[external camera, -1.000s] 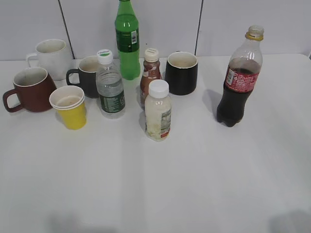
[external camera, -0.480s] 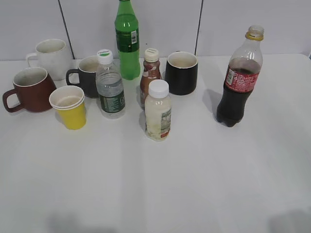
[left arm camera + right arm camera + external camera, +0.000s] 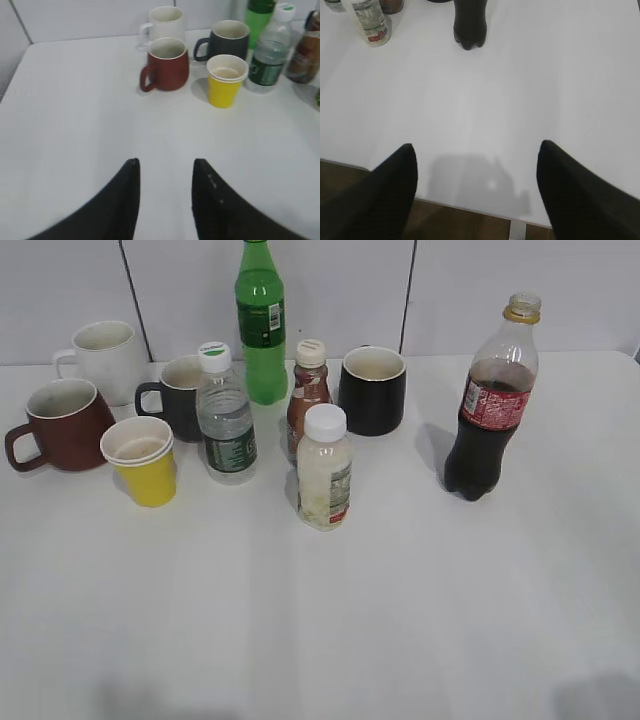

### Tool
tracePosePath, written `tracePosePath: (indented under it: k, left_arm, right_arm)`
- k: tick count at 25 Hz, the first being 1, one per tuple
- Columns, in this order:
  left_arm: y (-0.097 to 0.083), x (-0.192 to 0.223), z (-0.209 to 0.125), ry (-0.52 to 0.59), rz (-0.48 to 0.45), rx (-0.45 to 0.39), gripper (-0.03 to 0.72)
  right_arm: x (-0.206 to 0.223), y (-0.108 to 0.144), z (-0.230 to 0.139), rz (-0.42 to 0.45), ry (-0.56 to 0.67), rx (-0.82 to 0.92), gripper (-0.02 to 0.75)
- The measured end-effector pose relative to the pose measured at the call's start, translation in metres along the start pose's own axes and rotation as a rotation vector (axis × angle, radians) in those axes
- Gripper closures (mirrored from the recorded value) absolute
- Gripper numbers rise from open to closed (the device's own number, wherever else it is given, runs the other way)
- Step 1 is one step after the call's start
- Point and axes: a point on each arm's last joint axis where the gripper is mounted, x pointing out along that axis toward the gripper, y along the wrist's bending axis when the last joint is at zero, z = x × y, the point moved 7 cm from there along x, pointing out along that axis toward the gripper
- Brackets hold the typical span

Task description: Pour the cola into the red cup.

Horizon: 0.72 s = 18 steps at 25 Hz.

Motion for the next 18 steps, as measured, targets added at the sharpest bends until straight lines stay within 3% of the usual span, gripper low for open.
tracePosePath:
  k: [8,18]
  left_arm:
    - [0.002,0.0,0.0,-0.004,0.041,-0.02,0.451]
    - [0.002,0.0,0.0,-0.003,0.041,-0.02,0.451]
  right_arm:
    - [-0.017,-0.01,-0.002,-0.149,-0.108,0.084,0.183]
    - [-0.017,-0.011,-0.002,-0.154,-0.109,0.086,0.183]
